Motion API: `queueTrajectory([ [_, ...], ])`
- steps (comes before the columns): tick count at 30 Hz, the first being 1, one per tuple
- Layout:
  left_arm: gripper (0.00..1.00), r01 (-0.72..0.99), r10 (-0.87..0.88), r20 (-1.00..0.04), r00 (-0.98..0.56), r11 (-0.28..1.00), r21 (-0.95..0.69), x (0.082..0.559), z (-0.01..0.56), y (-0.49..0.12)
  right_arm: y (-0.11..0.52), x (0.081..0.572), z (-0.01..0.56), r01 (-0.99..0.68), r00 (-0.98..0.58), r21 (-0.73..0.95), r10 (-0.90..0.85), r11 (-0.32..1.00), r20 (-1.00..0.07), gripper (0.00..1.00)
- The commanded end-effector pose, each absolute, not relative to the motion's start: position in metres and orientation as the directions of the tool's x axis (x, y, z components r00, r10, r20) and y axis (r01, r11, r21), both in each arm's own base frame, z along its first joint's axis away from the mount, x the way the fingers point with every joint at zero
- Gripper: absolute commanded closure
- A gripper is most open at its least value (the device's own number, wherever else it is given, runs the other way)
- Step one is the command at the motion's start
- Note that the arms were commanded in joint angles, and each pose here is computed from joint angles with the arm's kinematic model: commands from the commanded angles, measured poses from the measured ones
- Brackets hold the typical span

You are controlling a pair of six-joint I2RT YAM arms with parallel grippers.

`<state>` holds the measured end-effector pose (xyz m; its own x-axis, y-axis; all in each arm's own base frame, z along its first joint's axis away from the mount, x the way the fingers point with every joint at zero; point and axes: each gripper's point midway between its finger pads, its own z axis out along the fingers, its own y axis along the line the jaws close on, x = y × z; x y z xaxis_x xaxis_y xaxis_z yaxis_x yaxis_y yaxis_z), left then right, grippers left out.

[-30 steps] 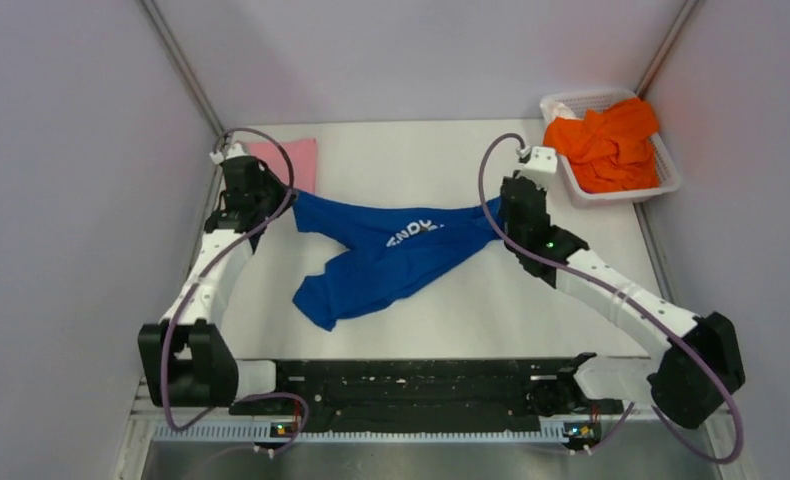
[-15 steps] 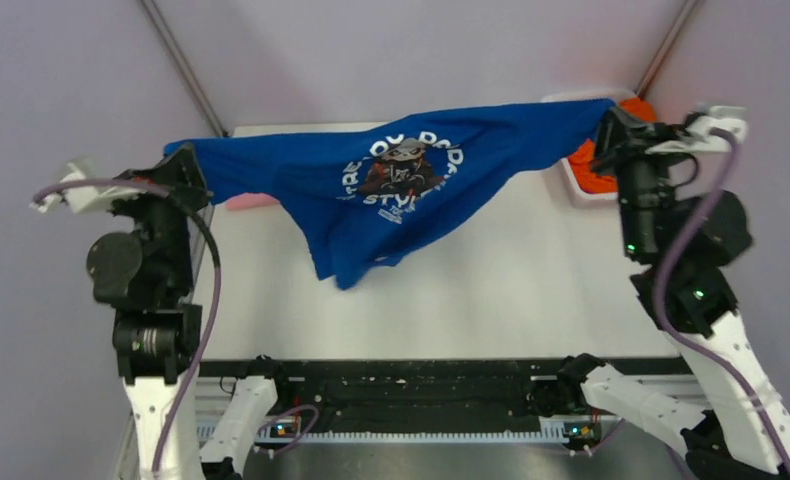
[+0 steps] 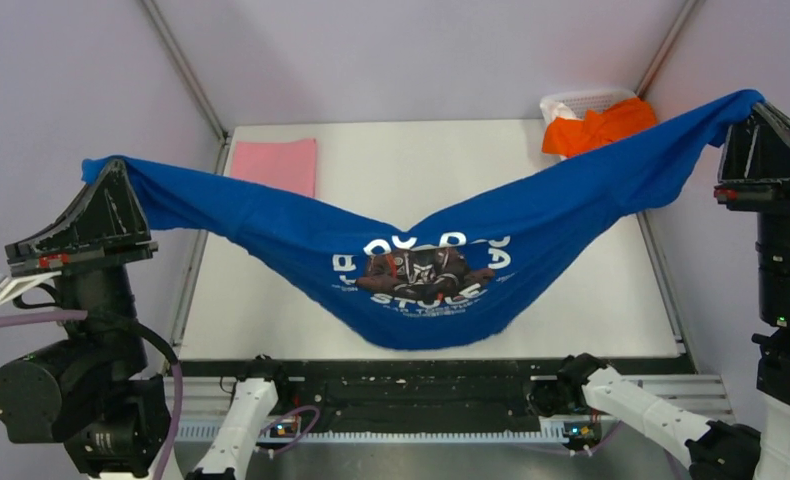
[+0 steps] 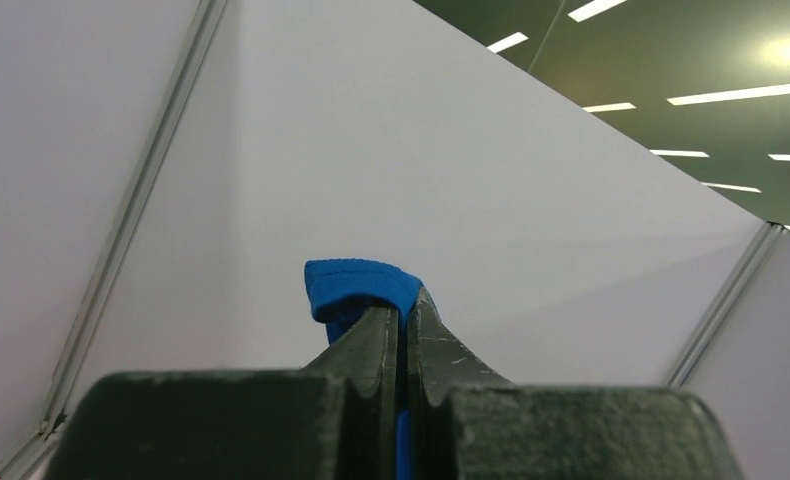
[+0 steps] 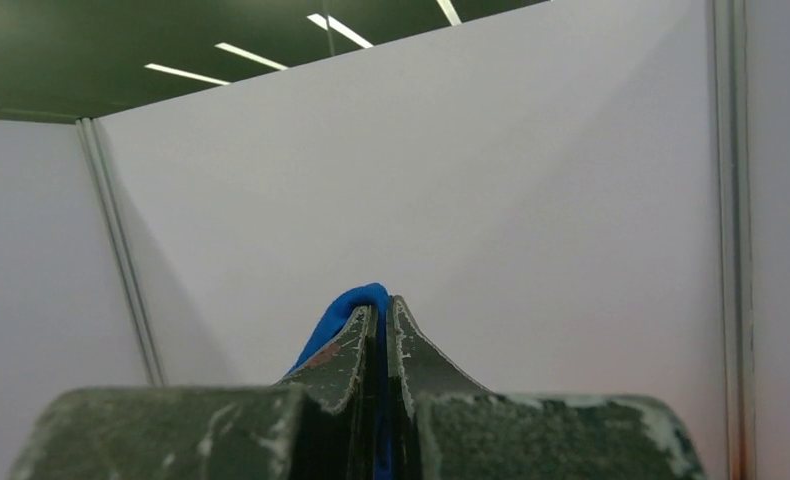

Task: Fold and stack the t-shirts
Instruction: Flatten out the tshirt

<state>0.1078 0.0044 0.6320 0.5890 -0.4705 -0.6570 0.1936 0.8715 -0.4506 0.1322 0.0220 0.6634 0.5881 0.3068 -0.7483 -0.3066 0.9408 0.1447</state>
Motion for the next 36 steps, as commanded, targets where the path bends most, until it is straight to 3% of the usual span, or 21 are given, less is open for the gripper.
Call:
queueTrajectory([
  [1,1.00,0.198,-0.460,-0.662,0.592,0.879,-0.433,0.112,0.639,0.003,0.023,0.146,0.666,-0.246,0.593,0.108,0.238,0.963,-0.769,1.00],
  [9,1.00,0.074,-0.480,-0.761,0.437,0.862,-0.501,0.226,0.582,0.009,0.024,0.241,0.610,0.124,0.494,0.046,-0.022,0.991,-0.869,1.00],
  [14,1.00,-0.193,-0.498,-0.828,0.259,0.813,-0.549,0.340,0.471,0.033,0.021,0.326,0.537,0.417,0.335,-0.060,-0.214,0.907,-0.917,1.00],
  [18,1.00,-0.354,-0.516,-0.856,0.032,0.795,-0.493,0.434,0.356,0.036,0.018,0.440,0.434,0.380,0.138,-0.099,-0.163,0.920,-0.977,1.00],
  [23,0.56,-0.462,-0.574,-0.756,-0.315,0.788,-0.406,0.517,0.223,0.021,0.025,0.540,0.296,0.360,-0.101,-0.244,-0.222,0.901,-0.970,0.97],
  [26,0.36,-0.461,-0.581,-0.696,-0.422,0.799,-0.387,0.538,0.183,0.009,0.038,0.579,0.235,0.306,-0.217,-0.303,-0.244,0.902,-0.945,0.65],
  [28,0.26,-0.428,-0.578,-0.680,-0.451,0.809,-0.404,0.541,0.172,0.000,0.041,0.592,0.212,0.308,-0.282,-0.312,-0.227,0.899,-0.932,0.51],
  [31,0.16,-0.366,-0.563,-0.686,-0.460,0.824,-0.432,0.537,0.177,-0.010,0.040,0.592,0.207,0.332,-0.300,-0.286,-0.187,0.899,-0.936,0.28],
  [32,0.08,-0.338,-0.555,-0.692,-0.461,0.831,-0.441,0.534,0.180,-0.014,0.040,0.588,0.211,0.336,-0.287,-0.268,-0.173,0.903,-0.942,0.11],
  [33,0.06,-0.315,-0.549,-0.697,-0.461,0.835,-0.450,0.532,0.184,-0.018,0.038,0.583,0.218,0.342,-0.273,-0.251,-0.160,0.906,-0.949,0.03],
  [36,0.01,-0.224,-0.531,-0.698,-0.481,0.844,-0.487,0.528,0.195,-0.043,0.035,0.562,0.234,0.357,-0.243,-0.194,-0.110,0.914,-0.964,0.01],
])
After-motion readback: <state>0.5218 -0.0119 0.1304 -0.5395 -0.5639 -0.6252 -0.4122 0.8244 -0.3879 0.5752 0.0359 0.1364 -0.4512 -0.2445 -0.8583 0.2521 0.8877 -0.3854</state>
